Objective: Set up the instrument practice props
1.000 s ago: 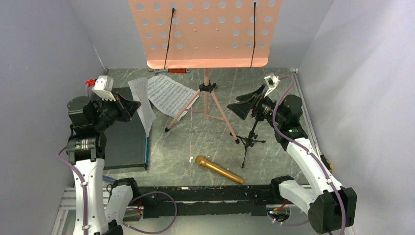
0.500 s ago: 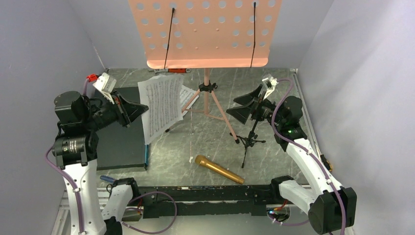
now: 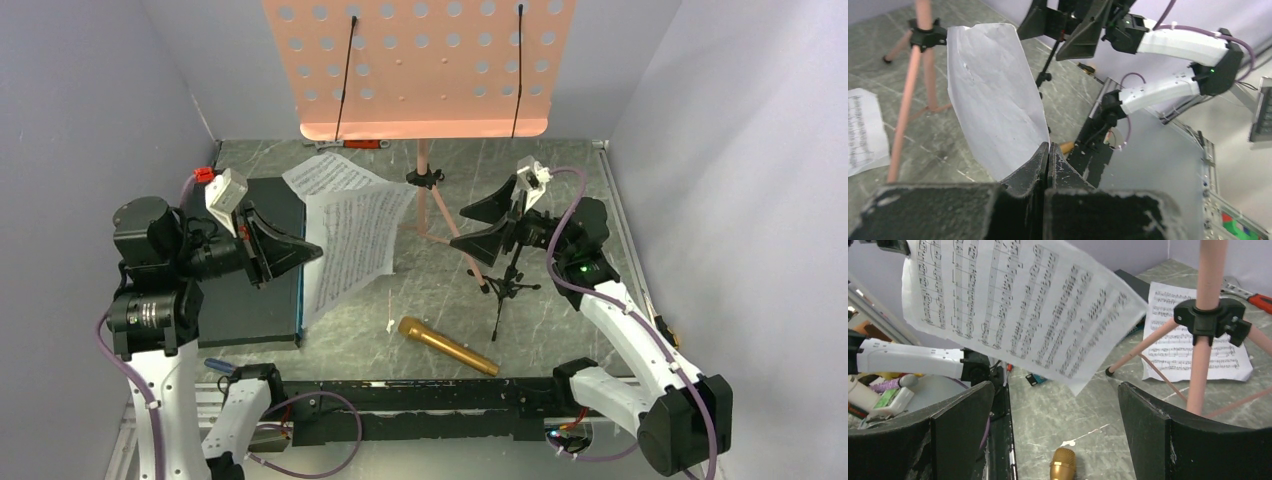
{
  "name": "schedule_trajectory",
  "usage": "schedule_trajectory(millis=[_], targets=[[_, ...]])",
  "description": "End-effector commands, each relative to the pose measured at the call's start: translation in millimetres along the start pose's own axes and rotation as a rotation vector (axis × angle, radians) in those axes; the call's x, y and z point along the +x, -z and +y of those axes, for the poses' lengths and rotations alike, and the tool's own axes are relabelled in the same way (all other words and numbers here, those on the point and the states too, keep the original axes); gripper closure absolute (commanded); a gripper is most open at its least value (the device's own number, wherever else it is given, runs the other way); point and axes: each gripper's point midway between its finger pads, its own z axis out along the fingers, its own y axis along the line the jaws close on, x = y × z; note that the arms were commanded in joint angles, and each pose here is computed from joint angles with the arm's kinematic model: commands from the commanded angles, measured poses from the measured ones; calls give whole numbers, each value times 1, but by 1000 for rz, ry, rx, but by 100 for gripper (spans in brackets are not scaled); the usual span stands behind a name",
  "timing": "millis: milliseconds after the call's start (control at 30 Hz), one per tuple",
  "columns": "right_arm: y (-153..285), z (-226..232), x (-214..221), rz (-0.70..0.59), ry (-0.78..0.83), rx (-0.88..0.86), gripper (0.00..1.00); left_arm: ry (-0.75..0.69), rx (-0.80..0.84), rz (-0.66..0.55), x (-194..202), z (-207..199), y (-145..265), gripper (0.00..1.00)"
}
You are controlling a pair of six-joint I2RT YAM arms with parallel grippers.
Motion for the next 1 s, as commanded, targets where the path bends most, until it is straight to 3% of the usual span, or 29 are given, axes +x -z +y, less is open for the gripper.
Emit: schedule_trajectory(millis=[0, 433, 667, 967], targets=[[-7, 16, 2, 26, 73, -69, 1, 9, 124, 31, 4, -16, -4, 97], [-24, 45, -3, 54, 189, -111, 1, 206, 154, 274, 36, 12, -48, 97], [-29, 43, -6, 69, 206, -105, 1, 187, 157, 364, 53, 16, -63, 97], [-48, 47, 3, 105, 191, -193, 1, 125, 297, 472, 77, -6, -73, 97]])
